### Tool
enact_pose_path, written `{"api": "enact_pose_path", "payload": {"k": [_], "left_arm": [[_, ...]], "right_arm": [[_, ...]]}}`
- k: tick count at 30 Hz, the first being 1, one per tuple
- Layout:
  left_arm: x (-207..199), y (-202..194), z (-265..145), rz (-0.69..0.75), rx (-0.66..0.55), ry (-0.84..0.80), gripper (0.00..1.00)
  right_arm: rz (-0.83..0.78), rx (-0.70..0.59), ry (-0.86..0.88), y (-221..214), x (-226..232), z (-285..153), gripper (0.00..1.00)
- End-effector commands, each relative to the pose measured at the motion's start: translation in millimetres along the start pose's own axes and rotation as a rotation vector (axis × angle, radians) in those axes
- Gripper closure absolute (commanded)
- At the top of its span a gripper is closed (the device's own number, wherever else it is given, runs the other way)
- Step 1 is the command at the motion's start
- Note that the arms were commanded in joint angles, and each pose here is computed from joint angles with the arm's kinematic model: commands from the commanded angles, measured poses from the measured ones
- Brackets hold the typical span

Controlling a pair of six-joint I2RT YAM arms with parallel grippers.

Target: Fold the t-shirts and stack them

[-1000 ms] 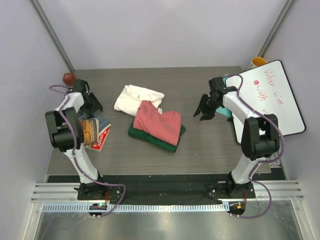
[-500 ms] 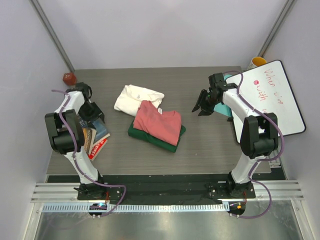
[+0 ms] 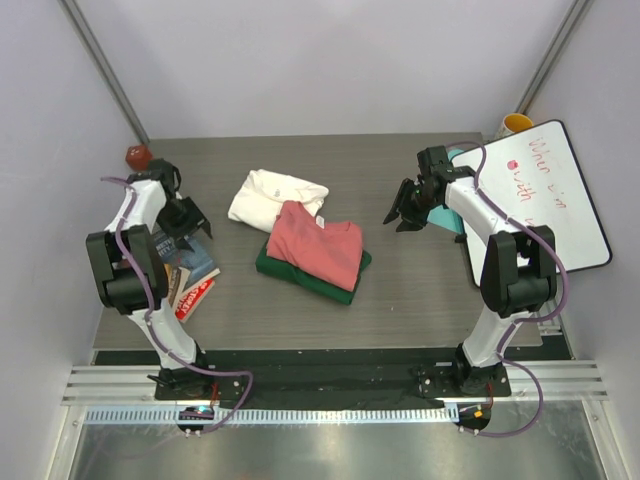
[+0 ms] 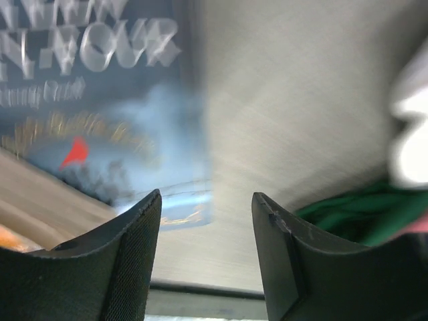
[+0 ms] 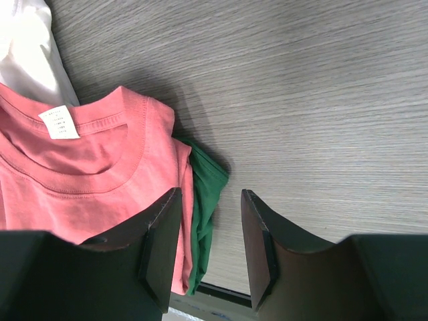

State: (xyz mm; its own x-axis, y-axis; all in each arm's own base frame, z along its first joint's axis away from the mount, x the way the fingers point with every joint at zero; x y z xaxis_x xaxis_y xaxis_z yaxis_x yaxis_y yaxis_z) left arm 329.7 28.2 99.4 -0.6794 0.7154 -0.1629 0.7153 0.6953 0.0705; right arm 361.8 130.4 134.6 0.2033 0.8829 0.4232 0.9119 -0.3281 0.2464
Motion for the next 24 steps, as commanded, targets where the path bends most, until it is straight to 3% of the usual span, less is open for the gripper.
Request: {"api": "enact_pose_path", "payload": {"k": [1,5,11,18,24], "left_arm": [[-49.6,47.8,-26.8,0.027,-0.096,-0.17,0.42],[-69.9,81.6,-20.6,0.037,-0.121,-0.178,0.41],[-78.5,110.3,19.0,0.032,-0.064,-0.097,0.43],[-61.2,103.7,41.1,0.019,-0.032,-0.01,0.43],[-32.4,63.8,41.8,0.022,0.033,0.045,0.43]], "right_arm": [[-0.03,-0.038,0.038,7.2,11.4,-9.6,0.53],[-0.031,-0.042,0.031,3.6,9.4,-12.5,0.54],[-0.028,-0.055,0.024,1.1,6.8,-17.3,0.53],[-0.013,-0.062,0.016,0.5,5.5,-19.4,0.53],[-0.001,-0.06,0.023,4.4,7.1,-16.2,0.53]]}}
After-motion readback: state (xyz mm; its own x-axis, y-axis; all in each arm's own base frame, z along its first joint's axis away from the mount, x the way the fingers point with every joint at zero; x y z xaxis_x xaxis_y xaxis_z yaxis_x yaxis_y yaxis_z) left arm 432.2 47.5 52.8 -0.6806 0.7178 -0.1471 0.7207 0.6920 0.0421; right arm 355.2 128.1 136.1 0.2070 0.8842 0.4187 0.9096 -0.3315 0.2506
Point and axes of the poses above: each gripper's point midway between its finger pads, its own z axis out along the fingers, its own x axis along the line the jaws close on, y = z × x, the point moved 3 cm from there along -z, back along the fingers, and after that the axes turned 5 degrees about -z, right-handed, at the moved point
